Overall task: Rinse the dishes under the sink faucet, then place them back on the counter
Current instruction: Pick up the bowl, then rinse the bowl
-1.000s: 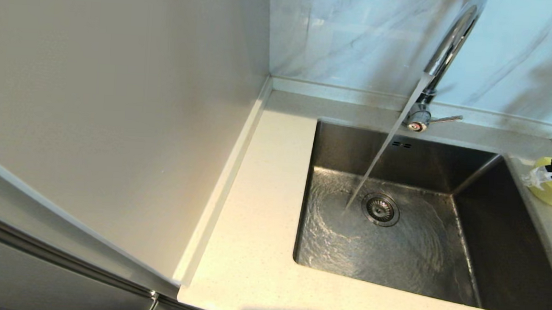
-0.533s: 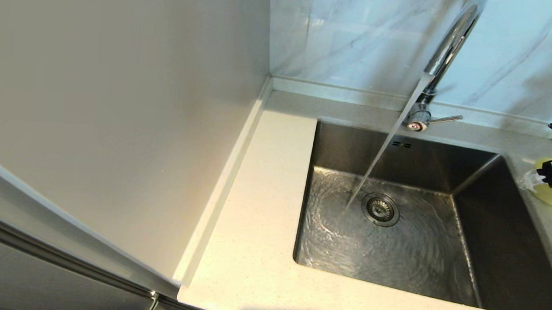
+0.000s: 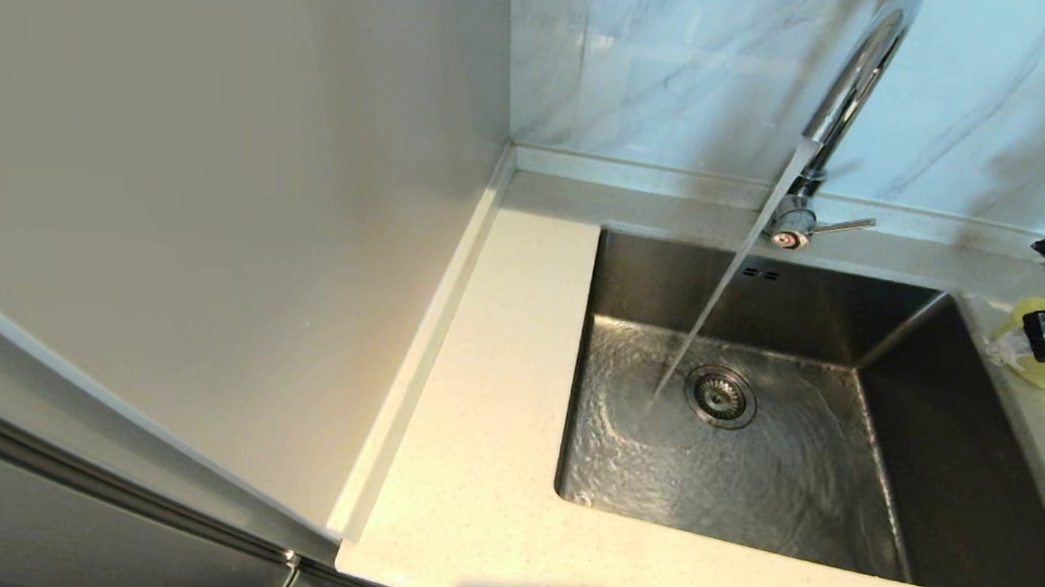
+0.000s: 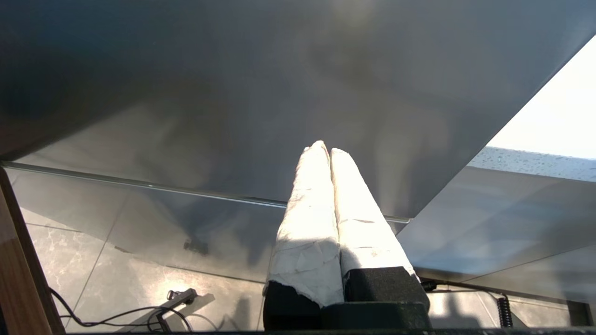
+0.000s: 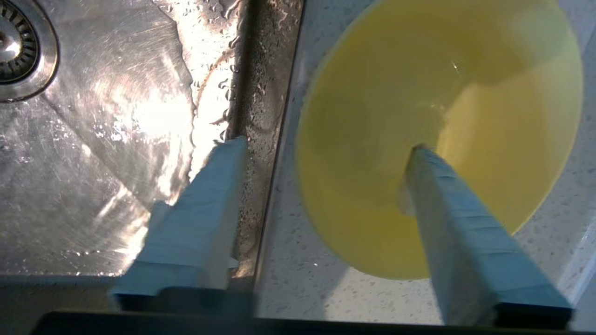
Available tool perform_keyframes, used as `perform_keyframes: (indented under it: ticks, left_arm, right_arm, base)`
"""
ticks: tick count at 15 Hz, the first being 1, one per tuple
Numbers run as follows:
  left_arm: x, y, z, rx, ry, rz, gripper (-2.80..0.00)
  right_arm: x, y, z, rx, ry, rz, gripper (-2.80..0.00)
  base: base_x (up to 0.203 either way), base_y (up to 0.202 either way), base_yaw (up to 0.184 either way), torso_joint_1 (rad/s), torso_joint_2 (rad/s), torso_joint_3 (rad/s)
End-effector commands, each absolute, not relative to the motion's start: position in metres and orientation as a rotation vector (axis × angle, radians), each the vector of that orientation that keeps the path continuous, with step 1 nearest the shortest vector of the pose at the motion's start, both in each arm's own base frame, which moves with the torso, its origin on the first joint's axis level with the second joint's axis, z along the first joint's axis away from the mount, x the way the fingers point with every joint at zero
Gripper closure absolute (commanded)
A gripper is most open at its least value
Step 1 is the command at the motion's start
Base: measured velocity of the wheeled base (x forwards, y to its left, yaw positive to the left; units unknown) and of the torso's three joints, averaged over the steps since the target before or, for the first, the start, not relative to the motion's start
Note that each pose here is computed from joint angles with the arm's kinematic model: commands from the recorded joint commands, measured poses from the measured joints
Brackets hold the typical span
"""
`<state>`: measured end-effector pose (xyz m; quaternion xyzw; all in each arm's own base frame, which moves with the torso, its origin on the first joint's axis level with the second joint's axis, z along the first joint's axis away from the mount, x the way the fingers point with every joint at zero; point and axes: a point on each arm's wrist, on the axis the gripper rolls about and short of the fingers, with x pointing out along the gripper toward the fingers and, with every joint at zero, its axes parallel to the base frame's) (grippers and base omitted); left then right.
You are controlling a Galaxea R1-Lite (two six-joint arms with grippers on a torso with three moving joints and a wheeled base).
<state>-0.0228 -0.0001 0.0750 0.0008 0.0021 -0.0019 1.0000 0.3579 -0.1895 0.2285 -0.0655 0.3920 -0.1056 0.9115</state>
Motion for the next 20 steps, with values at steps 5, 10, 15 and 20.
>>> perform_keyframes:
  ticks: [5, 10, 15, 20]
  left_arm:
    - [-0.023, 0.000, 0.075, 0.002, 0.005, -0.004, 0.00]
    - [-0.023, 0.000, 0.075, 0.002, 0.005, -0.005, 0.00]
    - [-0.023, 0.000, 0.075, 0.002, 0.005, -0.005, 0.00]
    - [-0.023, 0.000, 0.075, 0.002, 0.005, -0.005, 0.00]
  right_arm:
    - [0.349, -0.184, 0.230, -0.131, 0.823, -0.211, 0.00]
    - [0.337, -0.156, 0.257, -0.106, 0.752, -0.188, 0.00]
    - [0.305, -0.110, 0.301, -0.079, 0.628, -0.119, 0.00]
    - [0.264, -0.052, 0.312, -0.050, 0.639, 0.078, 0.00]
  base:
    - [0.000, 0.000, 0.000, 0.000, 0.00, 0.000]
    - [0.000, 0.000, 0.000, 0.000, 0.00, 0.000]
    - [0.000, 0.000, 0.000, 0.000, 0.00, 0.000]
    - [0.000, 0.000, 0.000, 0.000, 0.00, 0.000]
